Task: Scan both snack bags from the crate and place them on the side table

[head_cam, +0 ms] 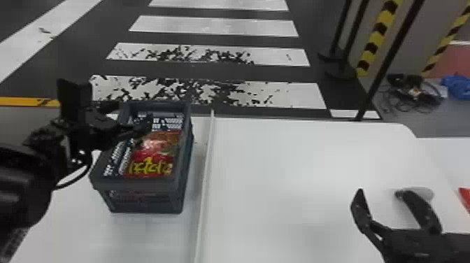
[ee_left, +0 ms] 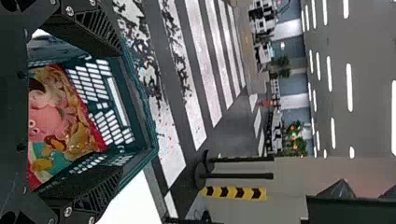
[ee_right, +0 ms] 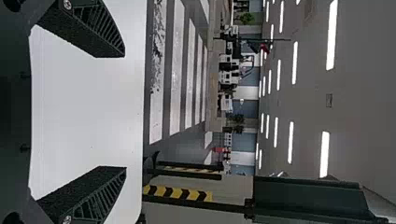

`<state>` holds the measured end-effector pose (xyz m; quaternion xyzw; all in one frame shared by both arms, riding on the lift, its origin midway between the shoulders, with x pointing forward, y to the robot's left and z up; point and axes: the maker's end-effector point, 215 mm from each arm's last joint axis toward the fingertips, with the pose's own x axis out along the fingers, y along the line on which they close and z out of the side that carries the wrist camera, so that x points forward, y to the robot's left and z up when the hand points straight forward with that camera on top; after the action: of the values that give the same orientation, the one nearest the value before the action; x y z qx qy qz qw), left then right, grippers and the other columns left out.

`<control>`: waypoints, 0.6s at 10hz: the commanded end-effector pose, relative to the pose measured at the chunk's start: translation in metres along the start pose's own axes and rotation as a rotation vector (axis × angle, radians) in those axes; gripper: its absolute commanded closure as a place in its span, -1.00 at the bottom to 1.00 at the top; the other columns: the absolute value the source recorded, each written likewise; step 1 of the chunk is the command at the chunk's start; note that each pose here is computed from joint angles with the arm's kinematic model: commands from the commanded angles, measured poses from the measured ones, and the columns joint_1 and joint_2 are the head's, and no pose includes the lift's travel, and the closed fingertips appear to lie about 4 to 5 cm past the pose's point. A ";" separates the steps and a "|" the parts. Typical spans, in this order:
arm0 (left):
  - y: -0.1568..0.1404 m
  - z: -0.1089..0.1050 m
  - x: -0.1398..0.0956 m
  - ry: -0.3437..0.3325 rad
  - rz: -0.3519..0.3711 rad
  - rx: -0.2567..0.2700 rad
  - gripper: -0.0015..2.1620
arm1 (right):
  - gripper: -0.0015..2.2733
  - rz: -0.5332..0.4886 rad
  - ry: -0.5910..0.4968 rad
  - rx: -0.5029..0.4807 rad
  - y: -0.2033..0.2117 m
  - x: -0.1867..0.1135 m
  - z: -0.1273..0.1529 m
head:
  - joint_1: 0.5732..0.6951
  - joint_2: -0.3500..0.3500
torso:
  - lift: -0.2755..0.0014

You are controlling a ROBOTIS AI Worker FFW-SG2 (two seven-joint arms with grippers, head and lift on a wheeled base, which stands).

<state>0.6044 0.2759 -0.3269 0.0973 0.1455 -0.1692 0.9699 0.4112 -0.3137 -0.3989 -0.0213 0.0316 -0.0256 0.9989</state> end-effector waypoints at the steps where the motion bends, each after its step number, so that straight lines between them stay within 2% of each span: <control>1: -0.001 0.015 0.023 0.012 -0.038 0.052 -0.87 | -0.94 -0.013 0.002 -0.003 -0.001 -0.009 -0.001 | 1.00 -0.10 | 0.28; 2: 0.002 0.012 0.028 0.030 -0.053 0.064 -0.87 | -0.94 -0.002 -0.006 0.003 0.009 -0.008 0.001 | 1.00 -0.14 | 0.28; 3: 0.008 -0.008 0.030 0.092 -0.061 0.065 -0.87 | -0.94 0.019 -0.011 0.002 0.022 -0.004 0.003 | 1.00 -0.15 | 0.28; 5: 0.016 -0.044 0.030 0.219 -0.072 0.073 -0.87 | -0.94 0.052 -0.013 -0.002 0.043 0.003 0.006 | 1.00 -0.06 | 0.28; 6: 0.013 -0.047 0.035 0.234 -0.094 0.085 -0.87 | -0.94 0.047 -0.009 -0.005 0.043 0.002 0.005 | 1.00 0.02 | 0.28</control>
<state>0.6258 0.2857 -0.3774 0.1457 0.2500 -0.2118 0.9335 0.4161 -0.2716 -0.3959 -0.0223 0.0269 -0.0020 0.9994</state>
